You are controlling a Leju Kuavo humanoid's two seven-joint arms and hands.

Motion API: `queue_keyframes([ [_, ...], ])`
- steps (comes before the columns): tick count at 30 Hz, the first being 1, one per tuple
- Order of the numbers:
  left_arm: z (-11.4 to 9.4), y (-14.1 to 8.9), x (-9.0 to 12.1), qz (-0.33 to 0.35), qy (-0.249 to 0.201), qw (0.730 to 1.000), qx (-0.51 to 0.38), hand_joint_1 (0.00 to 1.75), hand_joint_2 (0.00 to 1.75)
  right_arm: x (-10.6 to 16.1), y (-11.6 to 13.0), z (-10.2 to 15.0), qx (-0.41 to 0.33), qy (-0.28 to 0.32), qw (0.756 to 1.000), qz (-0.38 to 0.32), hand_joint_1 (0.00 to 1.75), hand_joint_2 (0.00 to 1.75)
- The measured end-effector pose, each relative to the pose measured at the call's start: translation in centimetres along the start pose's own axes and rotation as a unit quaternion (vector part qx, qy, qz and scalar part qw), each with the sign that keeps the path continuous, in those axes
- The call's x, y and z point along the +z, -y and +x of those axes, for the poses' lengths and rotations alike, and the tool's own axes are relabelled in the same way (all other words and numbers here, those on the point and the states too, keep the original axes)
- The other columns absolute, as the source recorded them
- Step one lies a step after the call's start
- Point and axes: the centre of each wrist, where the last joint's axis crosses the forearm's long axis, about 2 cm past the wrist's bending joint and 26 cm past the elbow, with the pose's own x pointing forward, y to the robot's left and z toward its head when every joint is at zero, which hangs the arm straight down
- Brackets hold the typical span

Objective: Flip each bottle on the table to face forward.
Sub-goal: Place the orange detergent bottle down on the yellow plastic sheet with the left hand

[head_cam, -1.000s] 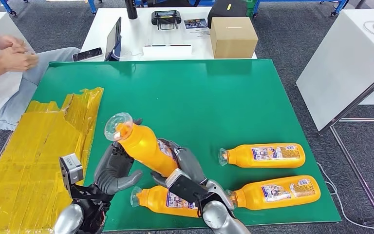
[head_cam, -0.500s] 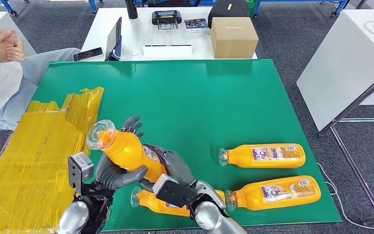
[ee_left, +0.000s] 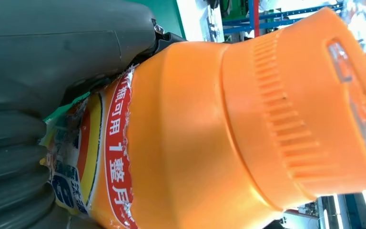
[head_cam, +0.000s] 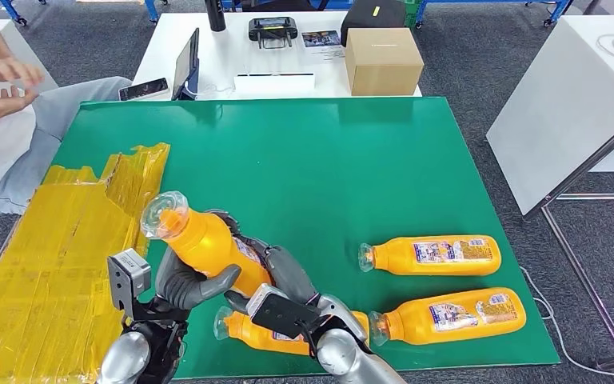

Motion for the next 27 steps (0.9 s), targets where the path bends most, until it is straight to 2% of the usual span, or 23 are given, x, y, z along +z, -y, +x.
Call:
queue_keyframes([
  [8,0.0,0.0,0.0,0.009,0.003,1.0,0.005,1.75,1.75,-0.1,-0.1,0.0,0.0,-0.002,1.0,-0.003,1.75,1.75],
  [9,0.0,0.0,0.0,0.009,0.003,1.0,0.005,1.75,1.75,-0.1,-0.1,0.0,0.0,-0.002,1.0,-0.003,1.64,1.75],
  [12,0.0,0.1,0.0,0.01,0.004,1.0,0.004,1.75,1.75,0.0,-0.1,0.0,0.001,-0.003,1.0,-0.007,0.36,1.75],
  [13,0.0,0.1,0.0,0.011,0.005,1.0,0.002,1.75,1.75,0.0,-0.1,0.0,0.002,-0.002,1.0,-0.01,0.03,1.75],
  [16,0.1,0.0,-0.1,0.027,0.019,0.999,-0.024,1.75,1.75,0.2,0.0,-0.1,0.002,0.005,0.999,-0.033,0.0,1.75],
  [19,0.6,-0.5,-0.2,0.069,0.051,0.989,-0.123,1.75,1.75,0.9,0.5,0.0,0.004,0.019,0.997,-0.077,0.0,1.75],
  [21,1.1,-1.0,-0.3,0.1,0.076,0.97,-0.209,1.75,1.75,1.3,1.1,0.3,0.01,0.033,0.993,-0.109,0.0,1.75],
  [24,2.0,-1.9,-0.4,0.14,0.107,0.927,-0.332,1.75,1.75,2.1,2.4,1.0,0.019,0.053,0.987,-0.152,0.0,1.75],
  [27,2.6,-2.8,-0.5,0.163,0.119,0.887,-0.415,1.75,1.75,2.8,3.4,1.7,0.026,0.069,0.981,-0.181,0.0,1.75],
])
